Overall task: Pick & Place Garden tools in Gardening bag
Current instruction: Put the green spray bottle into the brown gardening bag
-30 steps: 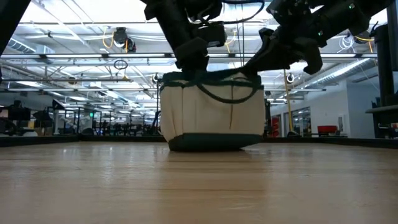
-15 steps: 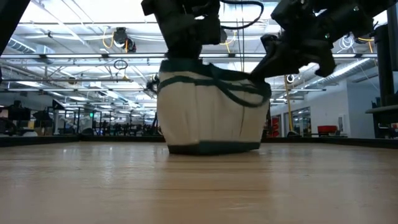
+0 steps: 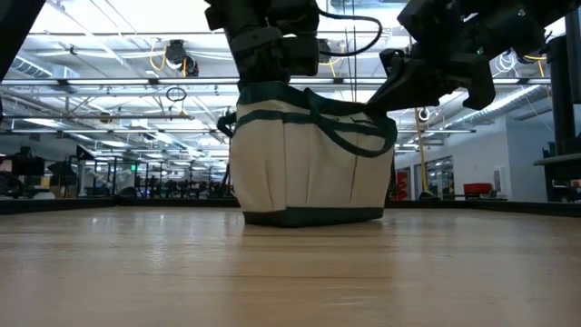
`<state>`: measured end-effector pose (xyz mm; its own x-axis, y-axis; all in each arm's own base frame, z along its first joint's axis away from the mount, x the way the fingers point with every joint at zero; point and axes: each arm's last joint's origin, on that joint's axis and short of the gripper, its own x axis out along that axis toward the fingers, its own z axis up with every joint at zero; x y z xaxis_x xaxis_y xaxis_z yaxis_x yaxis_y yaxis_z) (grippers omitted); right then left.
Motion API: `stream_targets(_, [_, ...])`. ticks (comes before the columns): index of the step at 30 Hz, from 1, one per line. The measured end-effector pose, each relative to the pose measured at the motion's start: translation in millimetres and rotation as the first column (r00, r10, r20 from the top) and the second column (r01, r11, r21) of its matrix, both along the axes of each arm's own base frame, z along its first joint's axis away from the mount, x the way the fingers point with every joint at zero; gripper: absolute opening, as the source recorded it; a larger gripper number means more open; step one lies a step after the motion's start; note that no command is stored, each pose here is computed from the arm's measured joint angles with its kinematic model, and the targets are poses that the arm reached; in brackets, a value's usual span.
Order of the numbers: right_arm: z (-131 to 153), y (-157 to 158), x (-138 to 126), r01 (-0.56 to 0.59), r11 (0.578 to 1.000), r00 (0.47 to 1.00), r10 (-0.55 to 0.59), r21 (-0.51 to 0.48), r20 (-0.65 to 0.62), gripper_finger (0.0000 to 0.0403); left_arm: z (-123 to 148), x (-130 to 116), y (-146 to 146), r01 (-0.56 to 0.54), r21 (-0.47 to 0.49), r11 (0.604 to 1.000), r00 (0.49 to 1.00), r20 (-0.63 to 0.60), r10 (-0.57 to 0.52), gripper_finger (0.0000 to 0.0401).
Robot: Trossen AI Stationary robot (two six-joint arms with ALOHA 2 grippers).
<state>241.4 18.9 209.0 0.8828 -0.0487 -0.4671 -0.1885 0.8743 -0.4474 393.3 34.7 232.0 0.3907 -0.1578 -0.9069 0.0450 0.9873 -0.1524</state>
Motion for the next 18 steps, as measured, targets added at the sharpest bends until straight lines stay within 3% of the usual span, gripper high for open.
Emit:
stream_targets(7, [0, 0, 0, -0.002, 1.000, 1.000, 0.002, 0.002, 0.005, 0.0005, -14, 8, -2, 0.048, 0.024, 0.999, 0.999, 0.001, -0.048, 0.0122])
stream_targets(18, [0, 0, 0, -0.002, 1.000, 1.000, 0.002, 0.002, 0.005, 0.0006, -5, 4, -3, 0.054, 0.056, 0.997, 0.998, 0.009, -0.055, 0.0122])
